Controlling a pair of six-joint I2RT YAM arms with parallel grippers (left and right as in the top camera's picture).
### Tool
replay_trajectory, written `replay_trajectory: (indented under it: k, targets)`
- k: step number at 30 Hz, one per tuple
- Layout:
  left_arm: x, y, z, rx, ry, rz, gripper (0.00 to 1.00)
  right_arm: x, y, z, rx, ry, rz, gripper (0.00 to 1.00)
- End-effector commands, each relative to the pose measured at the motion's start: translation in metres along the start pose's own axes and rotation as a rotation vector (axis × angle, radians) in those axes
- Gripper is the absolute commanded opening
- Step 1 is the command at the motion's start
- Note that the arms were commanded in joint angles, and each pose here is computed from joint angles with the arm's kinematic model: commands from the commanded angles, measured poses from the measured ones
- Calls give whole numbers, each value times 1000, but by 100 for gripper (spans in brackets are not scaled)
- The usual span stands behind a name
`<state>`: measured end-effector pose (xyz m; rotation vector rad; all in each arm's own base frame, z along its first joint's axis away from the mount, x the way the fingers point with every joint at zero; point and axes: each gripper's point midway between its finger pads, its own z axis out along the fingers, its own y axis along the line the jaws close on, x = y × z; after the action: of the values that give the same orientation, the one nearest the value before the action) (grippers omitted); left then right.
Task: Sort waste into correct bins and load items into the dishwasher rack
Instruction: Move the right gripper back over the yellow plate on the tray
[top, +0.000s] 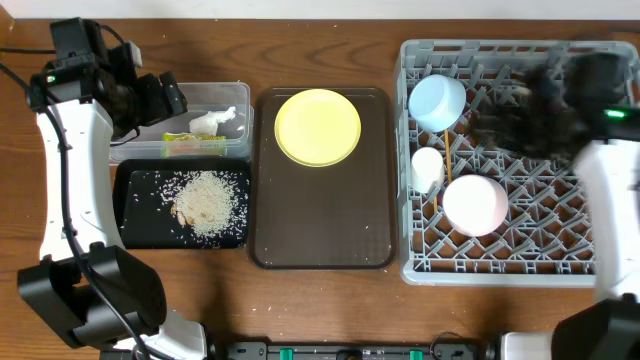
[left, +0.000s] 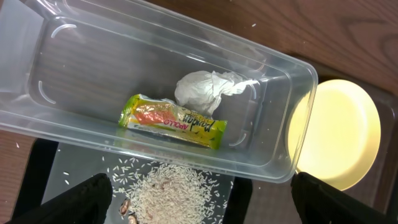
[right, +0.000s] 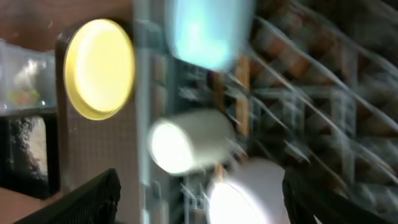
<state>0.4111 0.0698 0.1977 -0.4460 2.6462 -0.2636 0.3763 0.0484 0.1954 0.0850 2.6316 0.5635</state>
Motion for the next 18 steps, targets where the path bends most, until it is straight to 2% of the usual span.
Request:
replay_trajectory:
  k: [1,6,9,14,18]
  targets:
    - [-4,1,-4,-6,-14,-9,95,-8,46,12,90,-65,-124,80]
    - [-4,1,-4,-6,-14,-9,95,3,122,51,165,-130,-376,81]
    - [-4,1,-4,-6,-14,-9,95,19,147,78,259,-148,-487,82]
    - [-4,1,-4,-6,-14,-9,95,34,165,120,338,-161,-573,87]
    - [-4,1,-4,-6,-14,-9,95,38,175,154,280,-152,-575,86]
